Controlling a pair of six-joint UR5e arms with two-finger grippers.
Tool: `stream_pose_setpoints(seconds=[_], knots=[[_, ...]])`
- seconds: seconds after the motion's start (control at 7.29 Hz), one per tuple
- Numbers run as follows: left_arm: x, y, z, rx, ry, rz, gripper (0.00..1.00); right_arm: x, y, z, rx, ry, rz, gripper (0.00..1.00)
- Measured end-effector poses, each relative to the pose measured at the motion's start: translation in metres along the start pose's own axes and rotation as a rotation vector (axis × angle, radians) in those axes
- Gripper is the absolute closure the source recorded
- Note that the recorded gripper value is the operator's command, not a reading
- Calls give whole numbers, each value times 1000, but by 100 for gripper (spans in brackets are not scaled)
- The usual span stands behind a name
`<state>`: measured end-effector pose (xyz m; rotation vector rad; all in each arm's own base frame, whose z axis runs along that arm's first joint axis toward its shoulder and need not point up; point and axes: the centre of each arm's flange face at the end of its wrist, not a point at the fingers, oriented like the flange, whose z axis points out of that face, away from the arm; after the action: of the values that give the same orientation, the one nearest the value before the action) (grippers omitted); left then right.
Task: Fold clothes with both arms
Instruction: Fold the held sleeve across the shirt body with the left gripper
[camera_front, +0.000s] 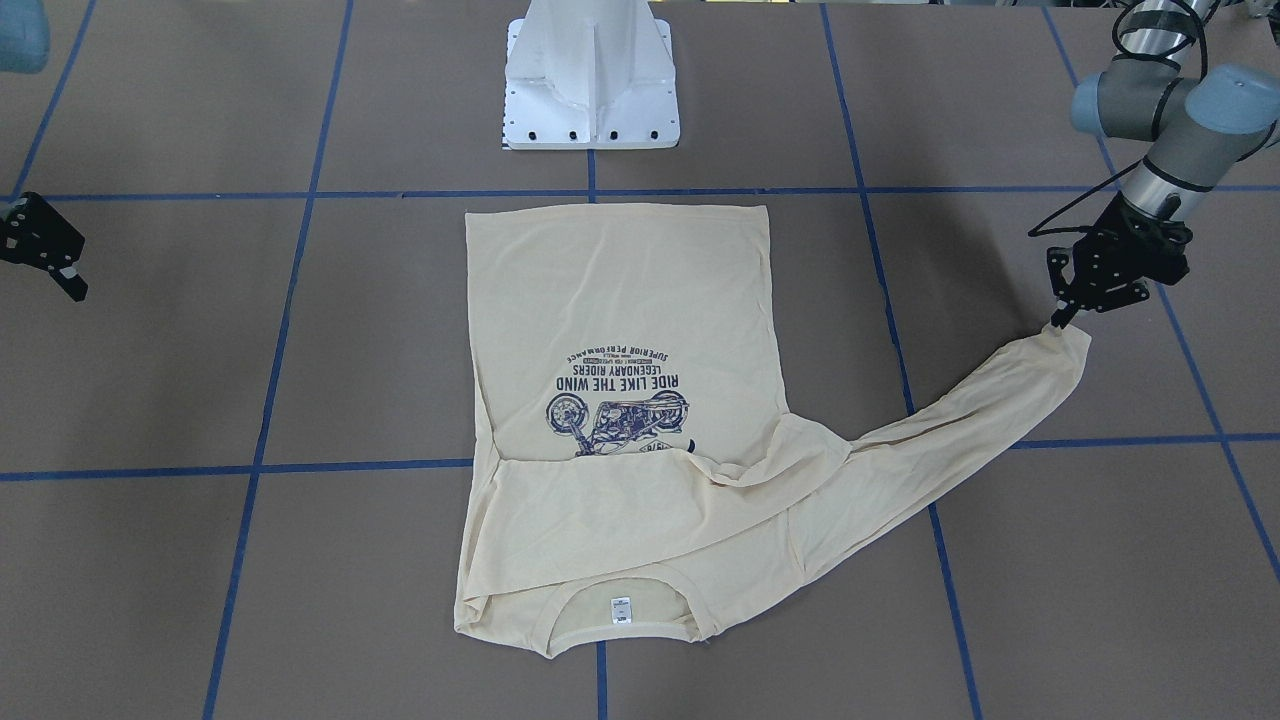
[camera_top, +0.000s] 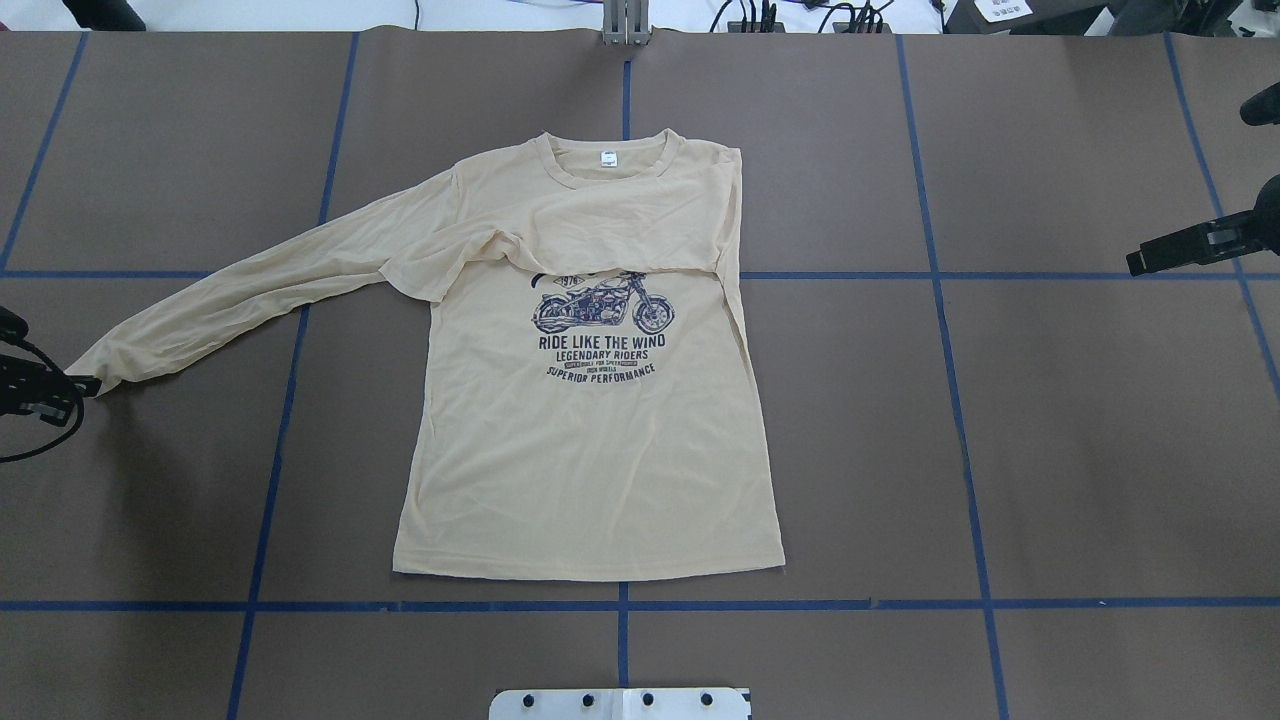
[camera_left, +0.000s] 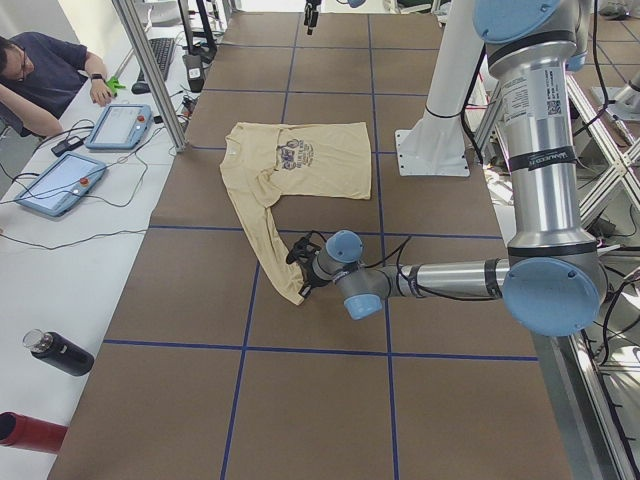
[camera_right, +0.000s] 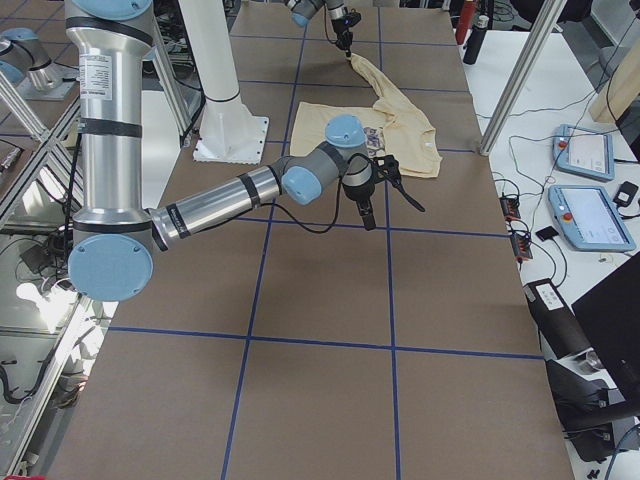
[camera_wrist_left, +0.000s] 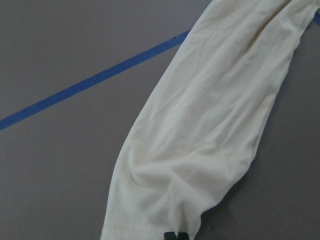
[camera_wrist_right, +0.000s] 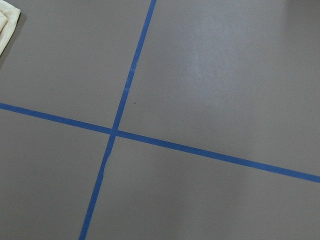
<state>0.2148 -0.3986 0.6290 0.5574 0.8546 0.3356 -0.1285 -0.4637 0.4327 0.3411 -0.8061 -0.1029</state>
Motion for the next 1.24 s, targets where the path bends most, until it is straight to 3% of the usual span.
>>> stream_pose_setpoints(seconds=[0.27,0.69,0.96,1.24], knots=[[22,-58,3,-12,11,4,100,-1,-2,0,1,-1,1,0],[117,-237,2,-61,-24,2,100,-1,-3,1,1,-1,3,0],[210,-364,-26,-132,-57,-31,100,0,-4,3,-1,0,4,0],[309,-436,-41,-186,-57,-106,100,0,-4,3,-1,-1,5,0]])
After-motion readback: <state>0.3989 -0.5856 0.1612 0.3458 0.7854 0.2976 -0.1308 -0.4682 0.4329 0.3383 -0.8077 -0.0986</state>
